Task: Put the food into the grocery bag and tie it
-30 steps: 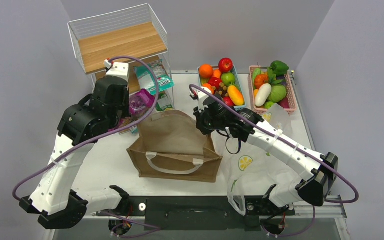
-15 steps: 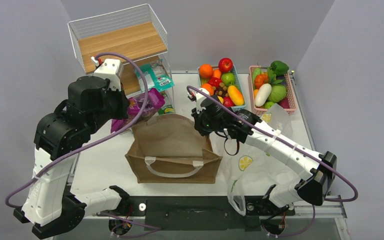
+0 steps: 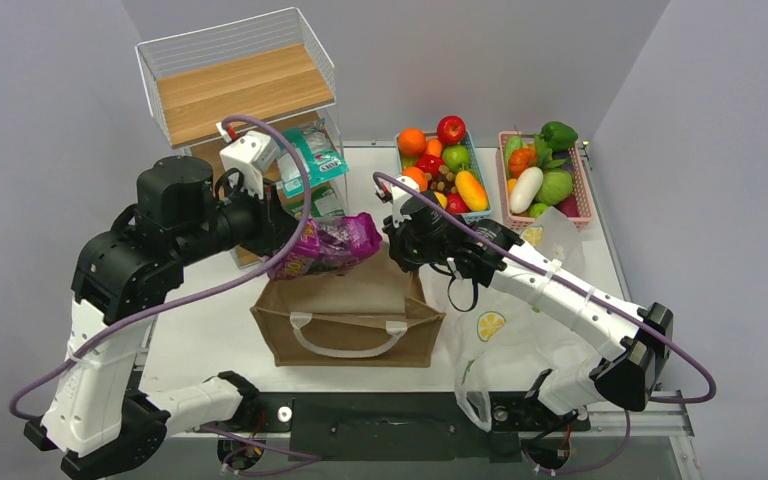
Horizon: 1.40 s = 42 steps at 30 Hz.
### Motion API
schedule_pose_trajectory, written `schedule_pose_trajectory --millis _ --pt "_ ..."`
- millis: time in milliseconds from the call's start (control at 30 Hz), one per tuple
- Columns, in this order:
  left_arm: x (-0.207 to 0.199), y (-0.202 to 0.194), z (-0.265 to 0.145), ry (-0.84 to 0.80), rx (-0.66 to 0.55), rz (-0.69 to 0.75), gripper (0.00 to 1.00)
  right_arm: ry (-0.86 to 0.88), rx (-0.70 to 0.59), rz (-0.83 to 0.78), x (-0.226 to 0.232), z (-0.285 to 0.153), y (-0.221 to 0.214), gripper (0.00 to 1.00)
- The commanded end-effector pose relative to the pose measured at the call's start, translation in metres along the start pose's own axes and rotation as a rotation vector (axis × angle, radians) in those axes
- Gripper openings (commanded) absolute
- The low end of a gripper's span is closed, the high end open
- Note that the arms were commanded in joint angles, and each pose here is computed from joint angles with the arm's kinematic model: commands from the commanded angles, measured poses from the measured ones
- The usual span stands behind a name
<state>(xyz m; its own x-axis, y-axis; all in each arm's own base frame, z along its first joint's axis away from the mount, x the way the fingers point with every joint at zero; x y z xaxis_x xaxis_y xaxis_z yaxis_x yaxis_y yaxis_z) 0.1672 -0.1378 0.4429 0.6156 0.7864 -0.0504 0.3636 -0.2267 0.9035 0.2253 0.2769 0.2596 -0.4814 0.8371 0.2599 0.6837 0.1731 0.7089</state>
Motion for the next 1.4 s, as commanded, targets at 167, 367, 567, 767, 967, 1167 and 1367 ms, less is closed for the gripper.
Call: schedule_pose_trajectory --millis 167,367,567,767,967,1167,1367 --pt "-0.014 -0.011 0.03 -0.123 -0.1 -0.002 0.0 0.0 -0.077 0.013 0.003 -0.011 0.017 0.0" --pt "-0.008 -0.039 0.052 -0.097 -0.066 -0.005 0.0 -0.01 -0.063 0.008 0.006 -0.011 0.018 0.0" --pt "-0.003 -0.055 0.072 -0.081 -0.013 0.015 0.0 -0.025 -0.068 -0.007 0.011 -0.016 0.019 0.0" --pt "0.002 -0.071 0.08 -0.05 0.043 0.016 0.0 -0.024 -0.062 -0.013 0.014 -0.014 0.017 0.0" --pt "0.009 -0.079 0.079 0.015 0.066 -0.021 0.11 -0.024 -0.055 -0.026 0.017 -0.013 0.019 0.0" --pt "0.016 -0.081 0.078 0.064 0.093 -0.029 0.46 -0.031 -0.047 -0.029 0.018 -0.012 0.014 0.0" --pt "0.018 -0.076 0.071 0.085 0.064 -0.016 0.73 -0.03 -0.041 -0.035 0.021 -0.009 0.012 0.0"
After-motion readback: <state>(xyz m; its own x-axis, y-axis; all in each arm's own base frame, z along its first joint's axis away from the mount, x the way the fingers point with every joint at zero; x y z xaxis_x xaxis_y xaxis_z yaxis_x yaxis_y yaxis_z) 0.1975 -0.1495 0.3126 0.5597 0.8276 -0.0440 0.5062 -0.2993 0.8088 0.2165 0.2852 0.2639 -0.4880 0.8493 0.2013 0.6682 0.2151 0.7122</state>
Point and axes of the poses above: each gripper's point midway between its finger pads, its own z axis out along the fingers, its own x axis along the line the jaws close on, y = z × x, the point moved 4 cm from there along -z, back along the fingers, and after that the axes turned 13 degrees about z, right-handed, at the moved point
